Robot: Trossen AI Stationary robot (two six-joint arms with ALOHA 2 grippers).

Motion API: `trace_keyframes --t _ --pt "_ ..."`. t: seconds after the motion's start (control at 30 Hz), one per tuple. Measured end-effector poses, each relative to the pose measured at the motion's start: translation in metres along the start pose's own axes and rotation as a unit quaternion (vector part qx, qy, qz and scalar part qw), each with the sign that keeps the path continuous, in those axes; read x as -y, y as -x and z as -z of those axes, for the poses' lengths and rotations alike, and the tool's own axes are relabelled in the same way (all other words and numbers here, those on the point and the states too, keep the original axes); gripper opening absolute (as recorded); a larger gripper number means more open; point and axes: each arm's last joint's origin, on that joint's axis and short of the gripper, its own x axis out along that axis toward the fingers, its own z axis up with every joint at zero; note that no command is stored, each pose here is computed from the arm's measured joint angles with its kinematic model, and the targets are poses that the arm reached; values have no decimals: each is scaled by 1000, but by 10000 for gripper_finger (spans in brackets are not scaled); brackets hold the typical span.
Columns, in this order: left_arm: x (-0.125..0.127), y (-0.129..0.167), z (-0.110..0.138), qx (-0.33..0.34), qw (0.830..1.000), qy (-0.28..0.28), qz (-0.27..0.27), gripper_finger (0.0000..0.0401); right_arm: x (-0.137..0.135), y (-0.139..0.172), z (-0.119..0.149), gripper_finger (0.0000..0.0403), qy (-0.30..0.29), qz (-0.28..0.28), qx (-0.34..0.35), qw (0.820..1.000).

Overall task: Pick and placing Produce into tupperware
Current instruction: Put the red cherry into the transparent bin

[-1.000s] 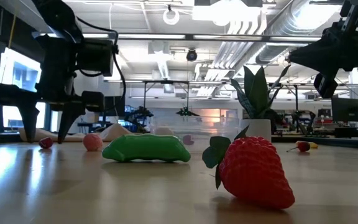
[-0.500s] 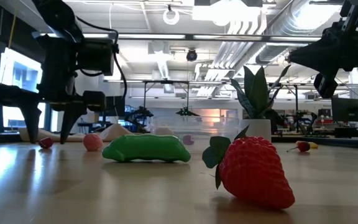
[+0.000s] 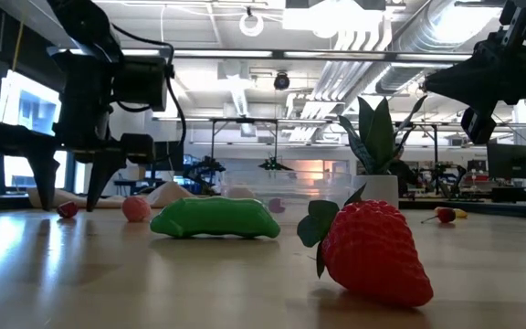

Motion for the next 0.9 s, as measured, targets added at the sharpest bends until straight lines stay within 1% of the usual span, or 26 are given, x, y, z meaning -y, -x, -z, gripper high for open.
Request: trace_keyframes --t 0.47,0.53,0.77,0.9 --pt "-1 0 0 -7 1000 1 -5 205 0 0 0 36 0 0 0 1000" --pt "-1 0 0 -7 1000 2 -5 194 0 0 0 36 0 0 0 1000" --pt "0 0 0 -8 1000 12 -4 137 0 0 0 36 0 0 0 1000" --pt "0 0 1 -14 1000 15 0 116 0 0 0 36 0 0 0 1000"
